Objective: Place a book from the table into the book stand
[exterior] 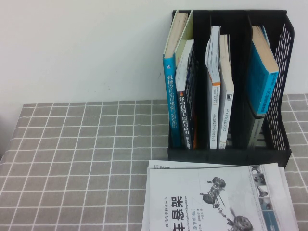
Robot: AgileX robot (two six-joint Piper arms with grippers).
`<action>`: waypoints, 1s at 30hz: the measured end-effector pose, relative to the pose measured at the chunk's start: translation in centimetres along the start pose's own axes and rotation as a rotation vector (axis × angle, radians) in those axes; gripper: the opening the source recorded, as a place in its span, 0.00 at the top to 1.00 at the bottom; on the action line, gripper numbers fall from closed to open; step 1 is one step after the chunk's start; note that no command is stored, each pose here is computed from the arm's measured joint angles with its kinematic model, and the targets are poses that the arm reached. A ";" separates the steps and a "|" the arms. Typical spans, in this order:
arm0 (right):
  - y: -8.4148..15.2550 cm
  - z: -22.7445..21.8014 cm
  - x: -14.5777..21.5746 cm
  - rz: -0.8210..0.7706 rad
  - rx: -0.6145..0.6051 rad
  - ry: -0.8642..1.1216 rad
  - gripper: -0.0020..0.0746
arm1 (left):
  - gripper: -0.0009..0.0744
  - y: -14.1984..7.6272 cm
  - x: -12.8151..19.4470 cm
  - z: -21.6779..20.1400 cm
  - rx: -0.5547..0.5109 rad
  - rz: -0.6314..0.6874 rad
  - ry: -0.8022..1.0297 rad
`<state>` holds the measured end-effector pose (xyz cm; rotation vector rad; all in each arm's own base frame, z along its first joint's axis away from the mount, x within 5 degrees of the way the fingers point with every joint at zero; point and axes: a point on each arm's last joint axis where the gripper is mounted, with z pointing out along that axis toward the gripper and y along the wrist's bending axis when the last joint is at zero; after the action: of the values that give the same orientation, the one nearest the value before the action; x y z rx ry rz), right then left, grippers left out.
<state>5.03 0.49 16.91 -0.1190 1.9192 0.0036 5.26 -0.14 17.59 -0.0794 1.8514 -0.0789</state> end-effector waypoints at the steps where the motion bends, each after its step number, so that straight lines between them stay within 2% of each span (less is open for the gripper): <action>1: 0.0 0.0 0.0 0.000 0.000 0.000 0.98 | 0.99 0.0 0.0 0.0 0.000 0.001 0.000; 30: 0.0 0.0 0.0 0.005 -0.002 0.000 0.98 | 0.99 0.0 -0.2 0.0 0.001 -0.005 -0.028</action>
<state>5.03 0.52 16.91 -0.1157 1.9192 0.0093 5.34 -0.13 17.78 -0.0837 1.8229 -0.0819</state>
